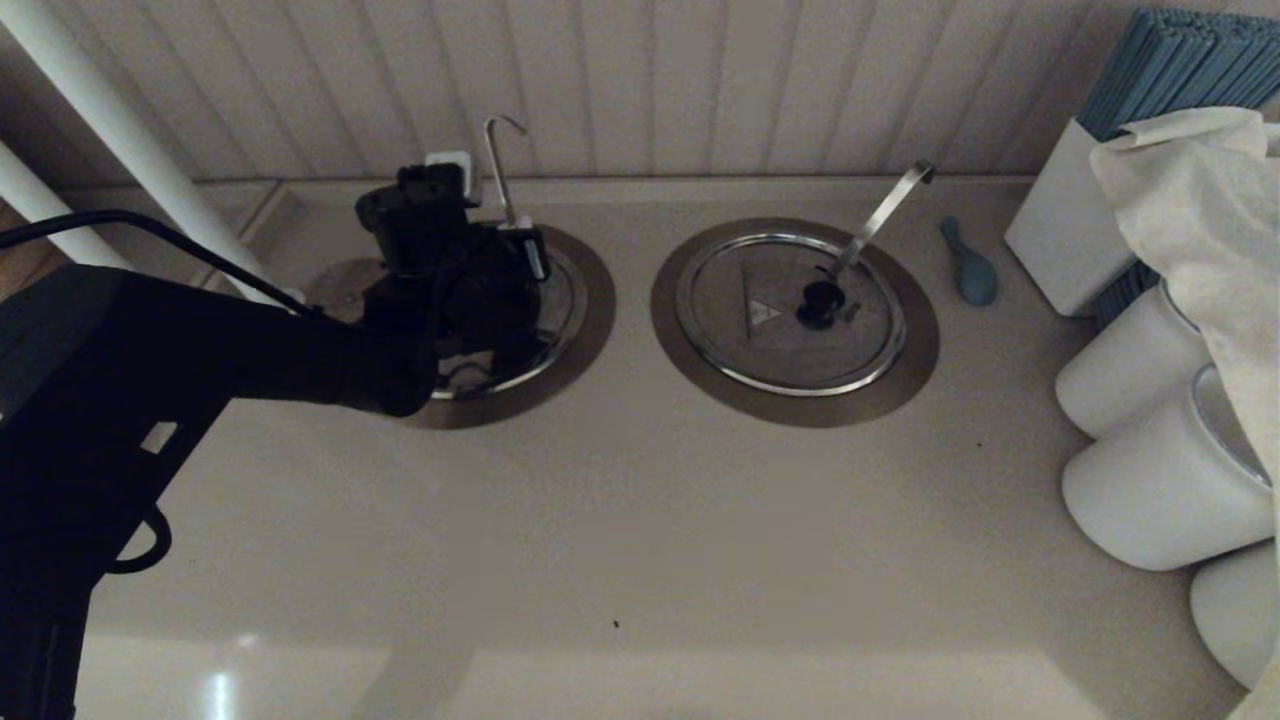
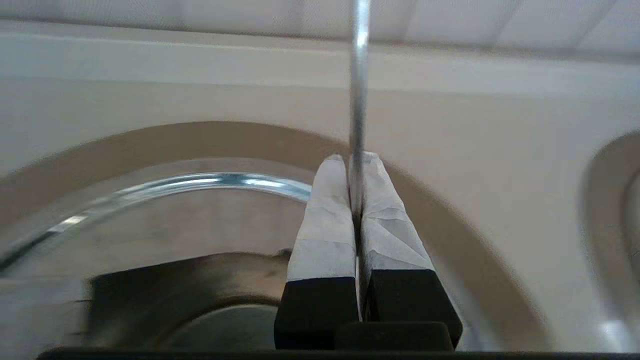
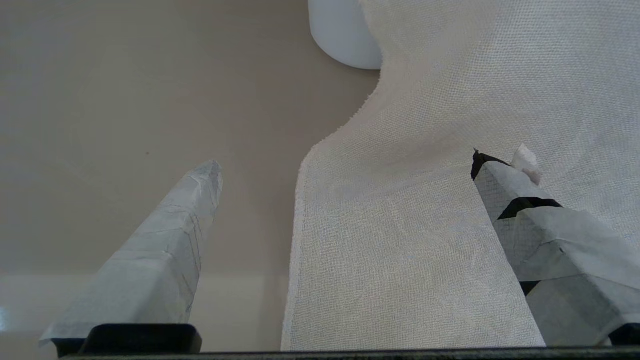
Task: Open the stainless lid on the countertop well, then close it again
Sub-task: Stir with a spoon
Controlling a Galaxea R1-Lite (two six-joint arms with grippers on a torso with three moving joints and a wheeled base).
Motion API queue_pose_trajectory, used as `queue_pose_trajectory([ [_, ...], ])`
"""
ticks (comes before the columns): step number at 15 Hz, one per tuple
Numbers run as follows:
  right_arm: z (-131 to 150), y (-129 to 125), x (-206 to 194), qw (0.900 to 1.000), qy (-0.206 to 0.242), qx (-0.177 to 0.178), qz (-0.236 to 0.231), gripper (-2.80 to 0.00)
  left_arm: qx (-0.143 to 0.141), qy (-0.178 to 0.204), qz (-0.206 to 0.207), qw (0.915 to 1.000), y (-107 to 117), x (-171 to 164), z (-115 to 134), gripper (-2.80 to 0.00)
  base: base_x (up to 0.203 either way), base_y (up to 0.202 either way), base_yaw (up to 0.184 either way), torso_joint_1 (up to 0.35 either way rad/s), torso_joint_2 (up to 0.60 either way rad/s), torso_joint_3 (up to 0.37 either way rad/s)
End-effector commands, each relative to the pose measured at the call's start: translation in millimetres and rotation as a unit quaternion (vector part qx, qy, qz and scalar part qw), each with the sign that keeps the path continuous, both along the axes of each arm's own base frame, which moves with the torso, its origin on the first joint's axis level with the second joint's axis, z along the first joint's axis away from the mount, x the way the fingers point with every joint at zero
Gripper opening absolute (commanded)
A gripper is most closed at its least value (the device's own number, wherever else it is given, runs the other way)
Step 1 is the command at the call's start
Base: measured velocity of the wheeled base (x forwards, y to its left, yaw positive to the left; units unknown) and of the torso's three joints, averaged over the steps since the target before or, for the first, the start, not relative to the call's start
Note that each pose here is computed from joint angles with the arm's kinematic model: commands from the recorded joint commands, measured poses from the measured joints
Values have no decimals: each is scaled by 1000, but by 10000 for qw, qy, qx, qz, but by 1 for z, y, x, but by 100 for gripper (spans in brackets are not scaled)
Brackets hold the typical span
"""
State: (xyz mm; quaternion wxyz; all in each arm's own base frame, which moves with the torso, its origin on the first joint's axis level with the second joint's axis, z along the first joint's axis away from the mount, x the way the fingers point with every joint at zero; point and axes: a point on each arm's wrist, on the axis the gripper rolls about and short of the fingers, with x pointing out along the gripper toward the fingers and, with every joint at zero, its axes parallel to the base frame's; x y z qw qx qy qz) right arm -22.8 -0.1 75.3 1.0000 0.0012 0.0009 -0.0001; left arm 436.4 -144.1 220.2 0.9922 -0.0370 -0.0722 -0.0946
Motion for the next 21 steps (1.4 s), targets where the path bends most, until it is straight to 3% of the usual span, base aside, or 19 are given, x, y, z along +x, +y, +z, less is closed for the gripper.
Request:
queue_pose_trajectory([
  [1, 0, 0, 0, 10000, 7, 2, 1, 0, 146, 9, 120, 9998, 9, 1, -1, -280, 0, 0, 0, 0, 0, 0],
  [3, 0, 0, 0, 10000, 7, 4, 1, 0, 115, -125, 191, 9997, 21, -7, 17, -280, 0, 0, 0, 0, 0, 0],
  [5, 0, 0, 0, 10000, 7, 4, 1, 0, -15, -18, -110, 9999, 30, -19, 29, -280, 0, 0, 0, 0, 0, 0],
  [7, 0, 0, 0, 10000, 7, 4, 1, 0, -592, 162, -338, 9975, 31, -24, 39, -280, 0, 0, 0, 0, 0, 0],
  [12, 0, 0, 0, 10000, 7, 4, 1, 0, -694, 365, -482, 9958, 36, -34, 48, -280, 0, 0, 0, 0, 0, 0],
  [14, 0, 0, 0, 10000, 7, -2, 1, 0, -573, 474, -550, 9957, 40, -35, 42, -280, 0, 0, 0, 0, 0, 0],
  [18, 0, 0, 0, 10000, 7, 4, 1, 0, 10, 757, -785, 9940, 62, -48, 39, -280, 0, 0, 0, 0, 0, 0],
  [21, 0, 0, 0, 10000, 7, -4, 1, 0, 99, 783, -695, 9944, 71, -49, 42, -280, 0, 0, 0, 0, 0, 0],
])
